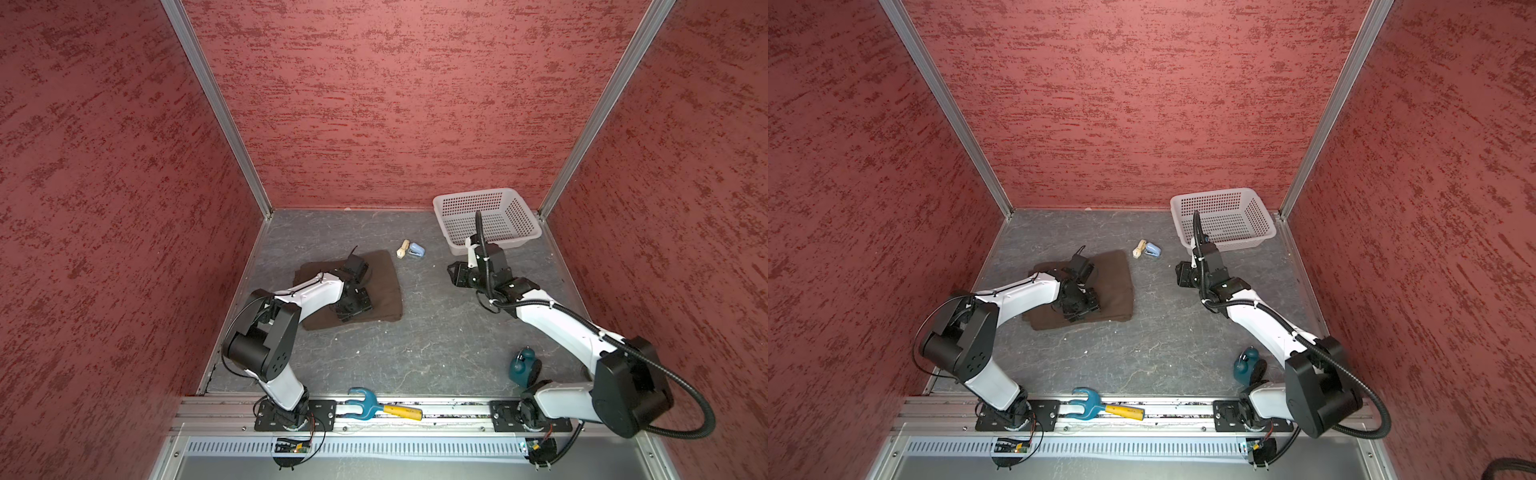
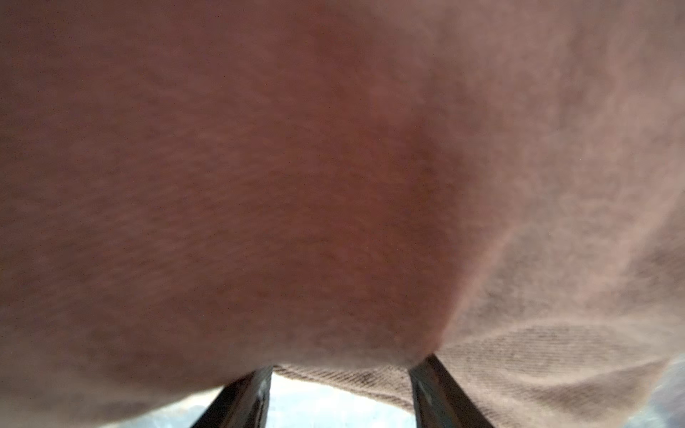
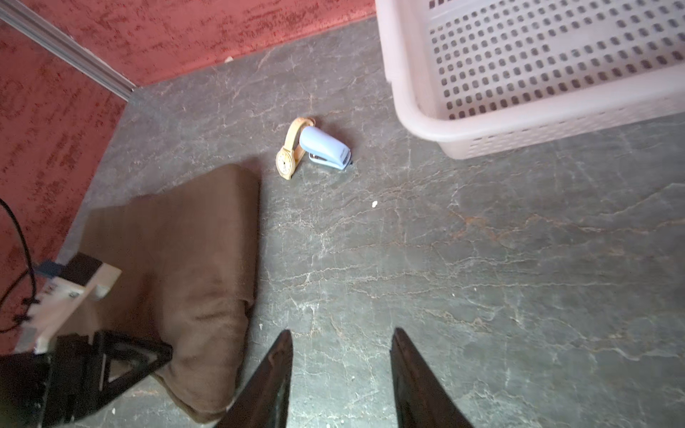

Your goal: Fold and stack the trousers

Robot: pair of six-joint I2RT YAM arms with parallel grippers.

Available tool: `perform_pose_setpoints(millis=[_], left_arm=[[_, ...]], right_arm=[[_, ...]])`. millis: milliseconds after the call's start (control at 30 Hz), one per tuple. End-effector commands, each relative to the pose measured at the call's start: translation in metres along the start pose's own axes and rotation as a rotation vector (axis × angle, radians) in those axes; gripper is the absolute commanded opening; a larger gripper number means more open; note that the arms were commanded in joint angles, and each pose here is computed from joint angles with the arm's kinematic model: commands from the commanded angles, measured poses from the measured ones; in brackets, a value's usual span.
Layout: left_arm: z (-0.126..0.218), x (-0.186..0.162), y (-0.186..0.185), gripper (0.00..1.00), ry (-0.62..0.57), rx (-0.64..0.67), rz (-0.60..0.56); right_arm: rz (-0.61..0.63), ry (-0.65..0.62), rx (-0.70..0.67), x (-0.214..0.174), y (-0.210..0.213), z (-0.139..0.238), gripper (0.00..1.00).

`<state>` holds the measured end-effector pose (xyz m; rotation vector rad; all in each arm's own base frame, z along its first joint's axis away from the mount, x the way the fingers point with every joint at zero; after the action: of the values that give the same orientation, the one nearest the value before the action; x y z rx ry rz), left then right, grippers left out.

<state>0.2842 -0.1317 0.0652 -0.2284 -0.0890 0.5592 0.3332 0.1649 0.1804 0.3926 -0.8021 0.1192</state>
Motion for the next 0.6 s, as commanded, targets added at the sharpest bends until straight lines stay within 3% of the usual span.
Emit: perform_pose_setpoints(millis=[0,233,567], left_arm=[[-0.016,0.026,0.029,0.57,-0.036,0.035,0.114],[-0.023,0.064,0.051,0.57,-0.062,0.026,0.193],[-0.018,0.132,0.029,0.55,-0.085,-0.075,0.206]], right_arm=[[0.007,0.055,0.052,-0.01,0.013,-0.01,0.42],[0.006,0.114,0.137,-0.024,0.04,-0.037,0.42],[0.03,0.194,0.274,-0.02,0.1,-0.091,0.42]])
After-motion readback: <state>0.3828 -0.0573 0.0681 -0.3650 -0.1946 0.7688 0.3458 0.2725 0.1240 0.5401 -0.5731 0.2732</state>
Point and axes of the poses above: each gripper's point midway between its finger pads, its own z axis back along the fingers, its own y axis along the line the jaws close on, x = y × z, the point moved 4 cm from there along z, back along the fingers, and after that the axes turned 8 degrees about z, right-handed, at the moved point
